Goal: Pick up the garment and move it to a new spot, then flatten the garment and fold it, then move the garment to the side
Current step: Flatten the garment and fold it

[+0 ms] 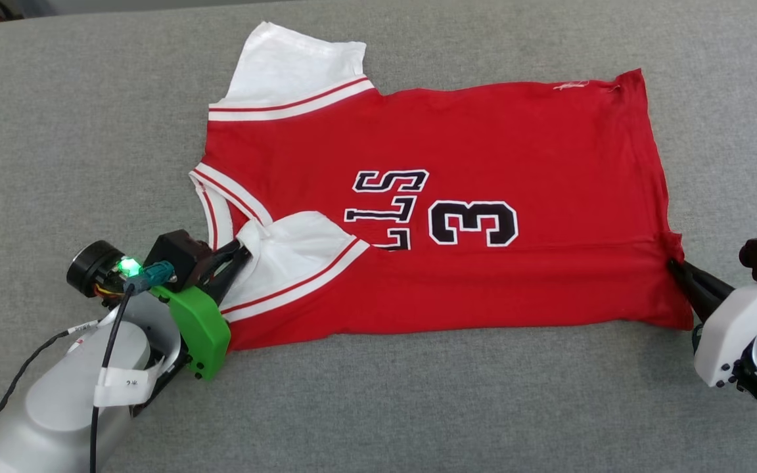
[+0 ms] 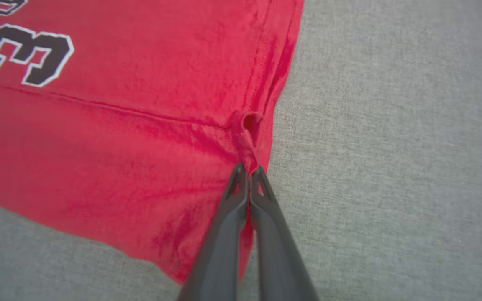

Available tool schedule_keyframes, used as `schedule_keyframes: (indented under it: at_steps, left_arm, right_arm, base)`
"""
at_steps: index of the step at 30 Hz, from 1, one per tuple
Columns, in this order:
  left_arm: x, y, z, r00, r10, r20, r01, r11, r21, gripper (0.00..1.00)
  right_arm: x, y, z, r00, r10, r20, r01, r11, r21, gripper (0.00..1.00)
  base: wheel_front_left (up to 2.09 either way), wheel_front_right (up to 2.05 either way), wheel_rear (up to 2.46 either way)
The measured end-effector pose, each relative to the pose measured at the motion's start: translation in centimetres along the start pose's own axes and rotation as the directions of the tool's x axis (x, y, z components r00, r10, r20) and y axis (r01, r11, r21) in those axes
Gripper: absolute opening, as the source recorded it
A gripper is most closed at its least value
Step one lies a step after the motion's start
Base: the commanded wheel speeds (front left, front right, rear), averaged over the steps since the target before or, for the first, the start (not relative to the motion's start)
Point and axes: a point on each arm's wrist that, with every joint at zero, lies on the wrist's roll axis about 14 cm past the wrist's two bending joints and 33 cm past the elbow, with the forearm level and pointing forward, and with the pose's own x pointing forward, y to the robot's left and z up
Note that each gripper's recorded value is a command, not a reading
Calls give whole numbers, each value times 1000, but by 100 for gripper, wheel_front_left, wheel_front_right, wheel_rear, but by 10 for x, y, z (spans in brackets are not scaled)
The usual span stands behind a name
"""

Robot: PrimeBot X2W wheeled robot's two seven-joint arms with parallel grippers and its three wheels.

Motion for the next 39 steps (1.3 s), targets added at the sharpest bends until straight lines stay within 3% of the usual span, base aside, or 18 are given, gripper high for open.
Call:
schedule_keyframes:
  at_steps: [8, 9, 10, 11, 17, 22, 26, 31, 35, 39]
  left_arm:
    - [11, 1, -22, 999, -14, -43, 12, 999, -43, 0]
    - [11, 1, -21, 999, -5, -39, 2, 998, -58, 45]
    - [10, 2, -21, 999, 2, -35, -4, 998, -63, 96]
    - [9, 4, -18, 1000, 8, -30, -10, 998, -63, 100]
    - [-13, 26, 19, 995, 81, 53, -79, 996, -40, 100]
    - [-33, 33, 39, 994, 94, 52, -92, 995, -43, 100]
    - [-44, 24, 54, 998, 56, -4, -56, 996, -67, 100]
    - [-57, 10, 58, 990, -15, -144, -12, 983, -182, 100]
    - [-67, 0, 42, 949, -82, -305, 1, 966, -257, 100]
    - [-70, -8, 27, 906, -122, -406, 8, 963, -270, 100]
  right_arm:
    - [13, 0, -13, 999, 8, -36, -8, 1000, 11, 0]
    - [12, 0, -12, 1000, 6, -22, -6, 1000, 14, 29]
    - [11, 0, -10, 1000, 5, -13, -5, 1000, 16, 46]
    - [10, 0, -8, 1000, 5, 0, -5, 1000, 14, 100]
    - [-10, -5, 38, 980, -13, 197, 11, 1000, 10, 100]
    - [-26, 1, 46, 972, -1, 237, 6, 1000, -18, 100]
    - [-35, 9, 59, 964, 18, 266, -5, 999, -50, 100]
    - [-39, 20, 66, 961, 35, 276, -19, 998, -59, 100]
    - [-39, 27, 68, 959, 47, 280, -32, 998, -59, 100]
    - [-39, 30, 68, 958, 51, 281, -38, 998, -52, 100]
  base:
    - [0, 0, 0]
    - [0, 0, 0]
    - [0, 0, 0]
    - [0, 0, 0]
    - [0, 0, 0]
    - [0, 0, 0]
    - [0, 0, 0]
    - [0, 0, 0]
    - [0, 0, 0]
    - [0, 0, 0]
